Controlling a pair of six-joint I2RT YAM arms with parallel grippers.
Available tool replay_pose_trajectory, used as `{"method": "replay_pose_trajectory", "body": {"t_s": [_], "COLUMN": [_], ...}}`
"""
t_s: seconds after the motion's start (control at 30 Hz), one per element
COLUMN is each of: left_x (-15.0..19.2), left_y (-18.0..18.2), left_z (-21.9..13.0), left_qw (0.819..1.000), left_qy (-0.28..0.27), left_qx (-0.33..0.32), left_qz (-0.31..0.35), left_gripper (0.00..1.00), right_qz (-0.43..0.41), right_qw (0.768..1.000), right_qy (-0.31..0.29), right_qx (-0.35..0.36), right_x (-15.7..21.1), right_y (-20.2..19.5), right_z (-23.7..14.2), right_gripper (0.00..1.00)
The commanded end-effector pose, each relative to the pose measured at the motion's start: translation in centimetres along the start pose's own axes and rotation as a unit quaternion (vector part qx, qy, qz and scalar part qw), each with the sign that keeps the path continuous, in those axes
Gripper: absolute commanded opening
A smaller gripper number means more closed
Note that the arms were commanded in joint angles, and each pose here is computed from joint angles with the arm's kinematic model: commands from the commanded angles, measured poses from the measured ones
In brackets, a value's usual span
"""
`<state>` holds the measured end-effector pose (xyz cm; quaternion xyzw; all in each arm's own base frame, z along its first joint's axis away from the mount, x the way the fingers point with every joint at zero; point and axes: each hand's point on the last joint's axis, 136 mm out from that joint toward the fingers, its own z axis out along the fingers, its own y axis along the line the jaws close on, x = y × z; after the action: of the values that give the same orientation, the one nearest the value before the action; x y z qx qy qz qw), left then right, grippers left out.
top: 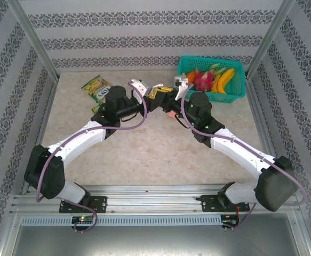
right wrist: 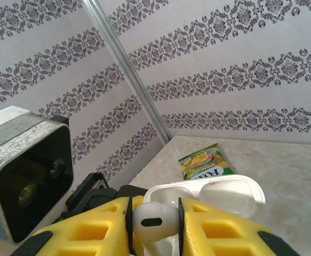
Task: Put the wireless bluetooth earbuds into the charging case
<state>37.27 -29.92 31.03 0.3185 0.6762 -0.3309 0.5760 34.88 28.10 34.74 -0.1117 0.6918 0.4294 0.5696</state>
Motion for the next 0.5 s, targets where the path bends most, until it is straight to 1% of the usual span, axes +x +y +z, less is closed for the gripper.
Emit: {"method": "replay_pose_trajectory", "body": {"t_s": [0.0, 0.47], "left_x": [-4.5, -4.3], "left_y": [-1.1, -1.3], "left_z": [-0.6, -0.5], "left_qw": [0.997, 0.997], "left_qy": [-0.067, -0.064], "left_qx": [0.006, 0.012], "left_qz": [0.035, 0.034], "left_gripper": [0.0, 0.0], "right_qz": [-0.003, -0.004], "right_qw": [0.999, 0.997], "right_qy": [0.045, 0.079], "right_qx": [0.018, 0.001], "right_x": [2.9, 4.5], "right_y": [-1.5, -1.0], "right_z": [-0.4, 0.7], "right_gripper": [0.28, 0.28]}}
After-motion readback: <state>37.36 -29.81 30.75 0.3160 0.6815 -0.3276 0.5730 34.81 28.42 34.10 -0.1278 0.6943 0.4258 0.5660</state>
